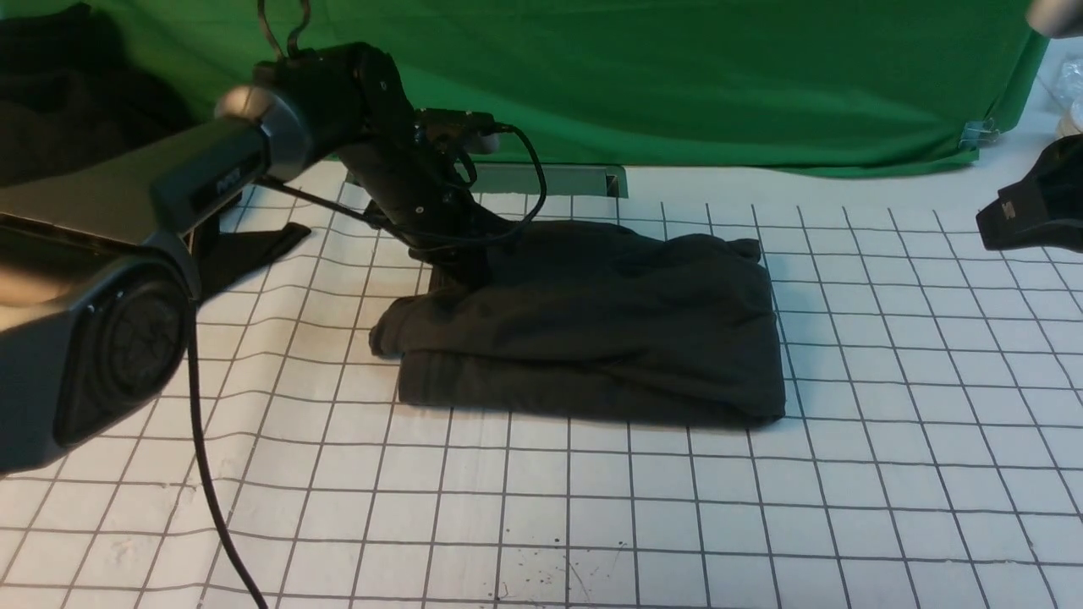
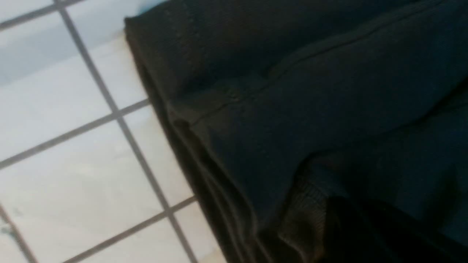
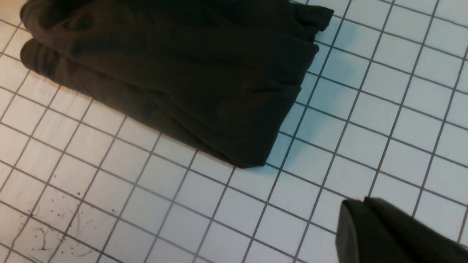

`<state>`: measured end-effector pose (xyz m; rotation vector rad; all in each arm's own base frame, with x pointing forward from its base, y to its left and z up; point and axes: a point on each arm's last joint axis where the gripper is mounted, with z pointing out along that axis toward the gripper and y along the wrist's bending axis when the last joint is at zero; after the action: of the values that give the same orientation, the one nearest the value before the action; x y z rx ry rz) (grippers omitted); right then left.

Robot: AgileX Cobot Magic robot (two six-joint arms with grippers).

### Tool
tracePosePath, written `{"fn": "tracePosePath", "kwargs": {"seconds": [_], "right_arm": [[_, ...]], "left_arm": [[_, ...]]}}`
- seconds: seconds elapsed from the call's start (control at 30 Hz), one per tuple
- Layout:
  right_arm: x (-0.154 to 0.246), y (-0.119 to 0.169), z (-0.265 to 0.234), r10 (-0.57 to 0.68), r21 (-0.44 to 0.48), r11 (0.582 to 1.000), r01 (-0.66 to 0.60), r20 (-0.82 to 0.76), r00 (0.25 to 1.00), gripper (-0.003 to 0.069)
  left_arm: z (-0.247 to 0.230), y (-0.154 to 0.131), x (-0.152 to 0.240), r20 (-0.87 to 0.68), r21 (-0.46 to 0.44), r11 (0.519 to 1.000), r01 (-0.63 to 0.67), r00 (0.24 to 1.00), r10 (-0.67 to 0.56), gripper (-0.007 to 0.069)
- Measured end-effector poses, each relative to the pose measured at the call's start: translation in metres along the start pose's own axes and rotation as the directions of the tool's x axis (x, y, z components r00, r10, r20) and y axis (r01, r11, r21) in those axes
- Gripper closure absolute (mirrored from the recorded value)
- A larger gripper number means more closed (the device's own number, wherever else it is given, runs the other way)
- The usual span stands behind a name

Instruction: Fold a long-sleeved shirt over a white checkered tablecloth.

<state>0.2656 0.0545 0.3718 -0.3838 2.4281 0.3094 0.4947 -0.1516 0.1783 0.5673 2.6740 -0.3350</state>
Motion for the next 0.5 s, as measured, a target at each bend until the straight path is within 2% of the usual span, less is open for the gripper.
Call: {"fn": "tracePosePath", "kwargs": {"seconds": [0.3,0.5], "right_arm": [[0.000,0.000,0.000,-0.003,-0.001,1.000,0.003,-0.004,1.000,0.0662],[0.000,0.000,0.000,-0.004,-0.001,1.000,0.004,-0.004,1.000,0.0662]], "left_arm": [[-0.073,-0.008,-0.018,0.125,-0.081,0.995,-0.051,0.990,0.061,0.0602],[-0.078,0.001,-0.013,0.084,-0.108,0.994,-0.019,0.996,0.028,0.0602]]}}
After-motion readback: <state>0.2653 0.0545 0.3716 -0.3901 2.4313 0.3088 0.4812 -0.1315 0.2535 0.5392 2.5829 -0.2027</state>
